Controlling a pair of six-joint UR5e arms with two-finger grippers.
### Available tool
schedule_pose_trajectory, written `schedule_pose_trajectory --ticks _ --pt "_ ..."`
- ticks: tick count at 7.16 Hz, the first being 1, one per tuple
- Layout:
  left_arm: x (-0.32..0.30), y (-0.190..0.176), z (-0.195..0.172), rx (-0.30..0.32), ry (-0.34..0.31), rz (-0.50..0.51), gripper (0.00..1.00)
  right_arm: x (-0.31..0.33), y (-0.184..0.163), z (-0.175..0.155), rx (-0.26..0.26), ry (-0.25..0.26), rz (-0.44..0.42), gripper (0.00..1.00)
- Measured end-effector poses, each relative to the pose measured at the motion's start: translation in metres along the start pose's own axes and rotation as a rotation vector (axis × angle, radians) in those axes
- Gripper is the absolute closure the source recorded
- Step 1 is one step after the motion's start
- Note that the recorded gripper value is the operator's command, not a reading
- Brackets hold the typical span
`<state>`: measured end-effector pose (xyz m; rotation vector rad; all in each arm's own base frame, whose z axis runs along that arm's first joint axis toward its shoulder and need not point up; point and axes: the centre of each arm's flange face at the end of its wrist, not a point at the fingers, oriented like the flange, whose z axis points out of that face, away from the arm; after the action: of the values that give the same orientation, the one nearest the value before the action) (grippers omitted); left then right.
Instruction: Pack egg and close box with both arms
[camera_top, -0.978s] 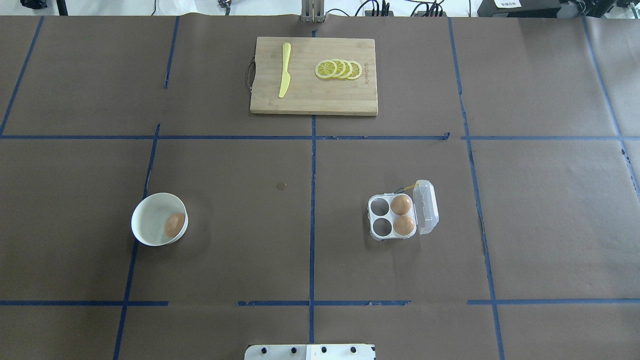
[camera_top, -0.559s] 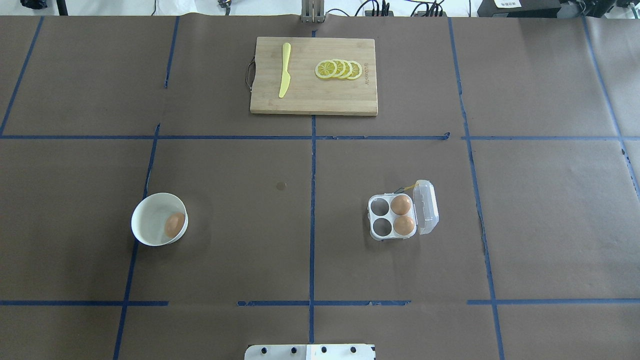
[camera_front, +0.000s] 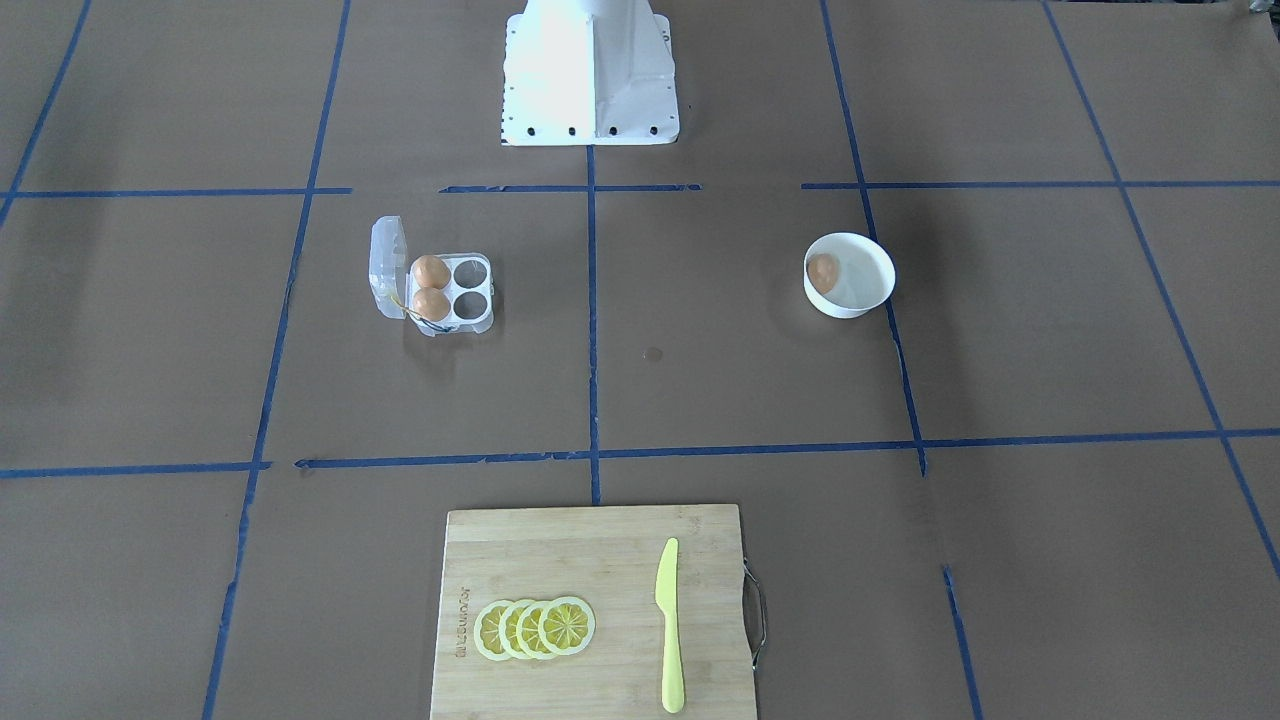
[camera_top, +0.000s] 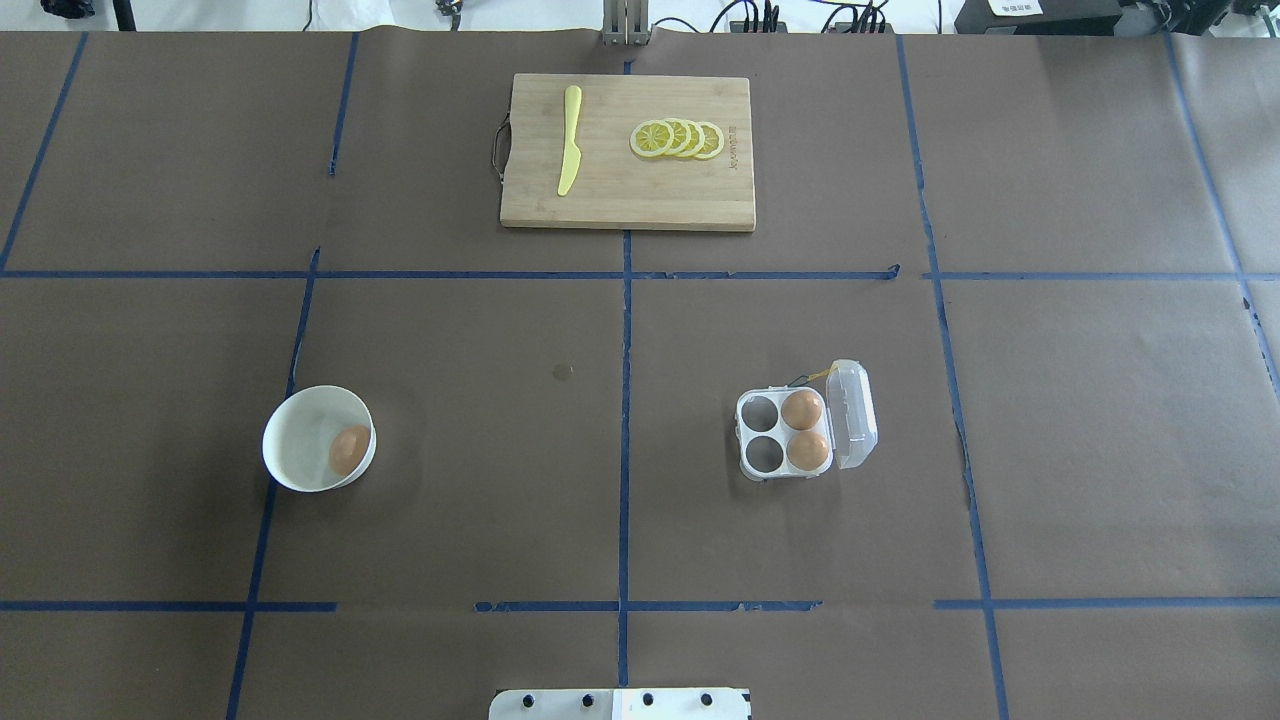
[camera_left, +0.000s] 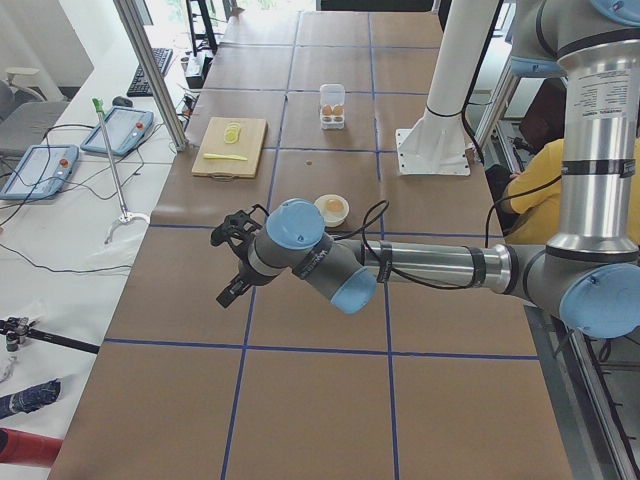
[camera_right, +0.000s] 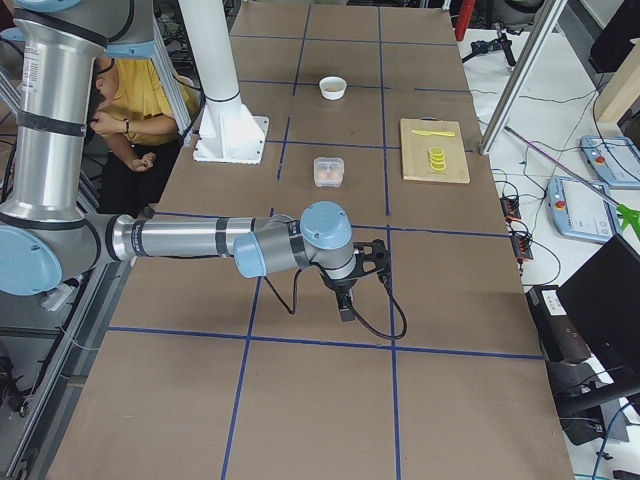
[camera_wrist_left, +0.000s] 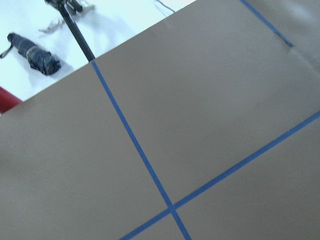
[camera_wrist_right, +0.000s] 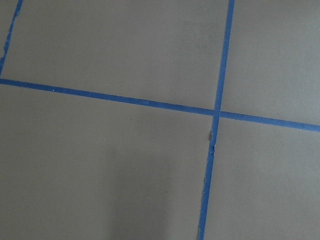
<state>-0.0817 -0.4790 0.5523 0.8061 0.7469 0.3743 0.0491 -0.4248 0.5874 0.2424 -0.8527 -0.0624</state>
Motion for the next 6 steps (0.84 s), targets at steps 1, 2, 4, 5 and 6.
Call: schedule_pose_trajectory --ticks 1,2,4,5,6 --pt "0.017 0.006 0.0 0.05 0.053 0.021 0.0 -0.003 -0.001 0.0 0.003 -0.012 0.005 0.0" --pt "0.041 0.007 0.011 0.056 0.134 -0.019 0.0 -0.006 -0.002 0.0 0.002 -0.017 0.006 0.0" --pt "0.087 -0.007 0.03 0.038 0.175 -0.118 0.0 -0.007 -0.001 0.002 -0.001 -0.02 0.004 0.0" --pt "0.117 -0.016 0.042 0.028 0.164 -0.181 0.04 -0.007 -0.001 0.002 -0.002 -0.02 0.004 0.0" --pt "0.155 -0.027 0.058 0.013 0.174 -0.269 0.17 -0.007 -0.001 0.002 -0.003 -0.021 0.004 0.0"
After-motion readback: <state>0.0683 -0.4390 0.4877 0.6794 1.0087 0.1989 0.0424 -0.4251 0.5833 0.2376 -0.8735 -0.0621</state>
